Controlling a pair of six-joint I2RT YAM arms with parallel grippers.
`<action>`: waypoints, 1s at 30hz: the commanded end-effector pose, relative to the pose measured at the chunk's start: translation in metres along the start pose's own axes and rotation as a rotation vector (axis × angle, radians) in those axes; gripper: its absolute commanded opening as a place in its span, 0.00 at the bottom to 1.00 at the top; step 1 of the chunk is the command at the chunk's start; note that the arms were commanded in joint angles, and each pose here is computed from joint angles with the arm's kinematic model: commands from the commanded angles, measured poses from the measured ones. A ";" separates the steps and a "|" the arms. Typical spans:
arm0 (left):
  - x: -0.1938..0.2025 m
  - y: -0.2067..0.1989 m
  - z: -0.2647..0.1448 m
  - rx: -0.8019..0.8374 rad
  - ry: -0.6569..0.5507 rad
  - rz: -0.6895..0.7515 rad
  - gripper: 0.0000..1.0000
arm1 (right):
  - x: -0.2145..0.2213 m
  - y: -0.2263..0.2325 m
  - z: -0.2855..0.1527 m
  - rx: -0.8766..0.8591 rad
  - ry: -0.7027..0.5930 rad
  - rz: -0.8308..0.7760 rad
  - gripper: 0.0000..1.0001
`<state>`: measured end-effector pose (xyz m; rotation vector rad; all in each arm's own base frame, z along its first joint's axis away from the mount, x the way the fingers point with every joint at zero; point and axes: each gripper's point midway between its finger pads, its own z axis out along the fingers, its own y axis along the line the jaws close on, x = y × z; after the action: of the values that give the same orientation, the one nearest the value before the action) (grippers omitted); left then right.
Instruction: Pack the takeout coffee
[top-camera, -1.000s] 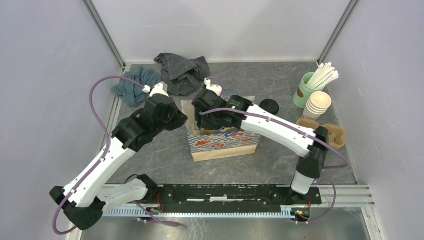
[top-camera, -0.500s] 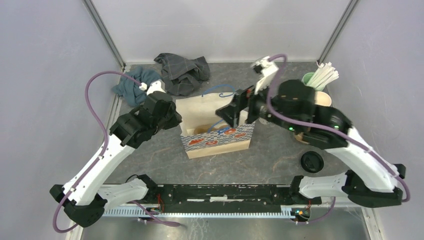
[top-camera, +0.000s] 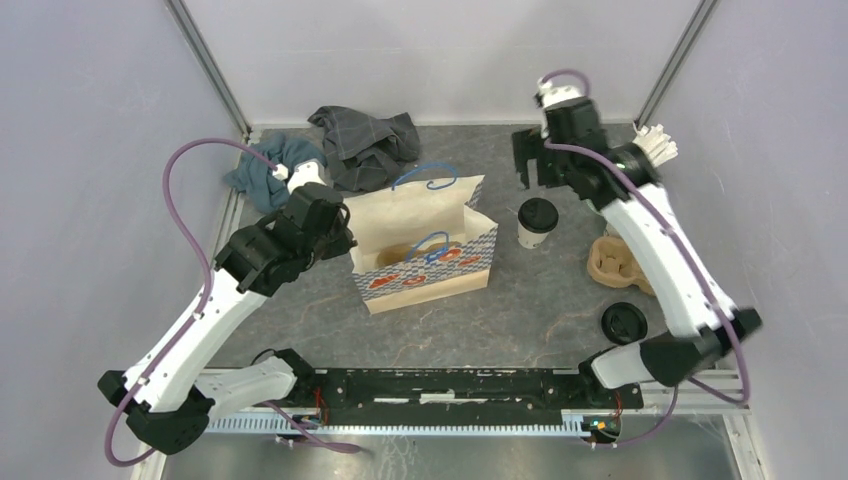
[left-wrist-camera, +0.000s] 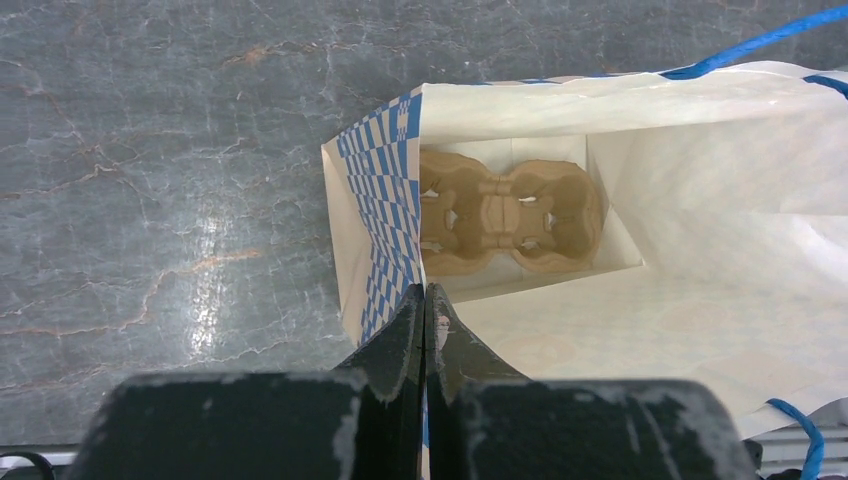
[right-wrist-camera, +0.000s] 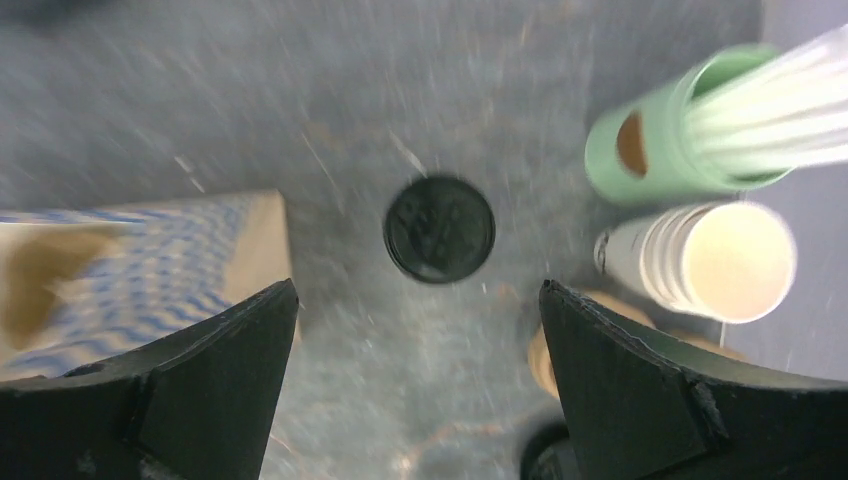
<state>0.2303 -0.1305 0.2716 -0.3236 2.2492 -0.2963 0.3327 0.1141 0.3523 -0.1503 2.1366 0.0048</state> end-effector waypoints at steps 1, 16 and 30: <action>-0.020 0.003 -0.011 -0.004 -0.071 0.007 0.02 | 0.077 -0.008 0.047 -0.004 0.297 -0.142 0.98; -0.016 0.001 -0.009 0.008 -0.062 -0.002 0.02 | 0.144 -0.013 0.116 -0.059 0.461 -0.181 0.98; -0.016 -0.005 -0.002 0.009 -0.050 0.009 0.02 | 0.155 -0.020 0.143 -0.081 0.492 -0.129 0.93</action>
<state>0.2299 -0.1292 0.2703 -0.3238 2.2550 -0.2844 0.3606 0.0805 0.1421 -0.3613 2.6572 -0.0670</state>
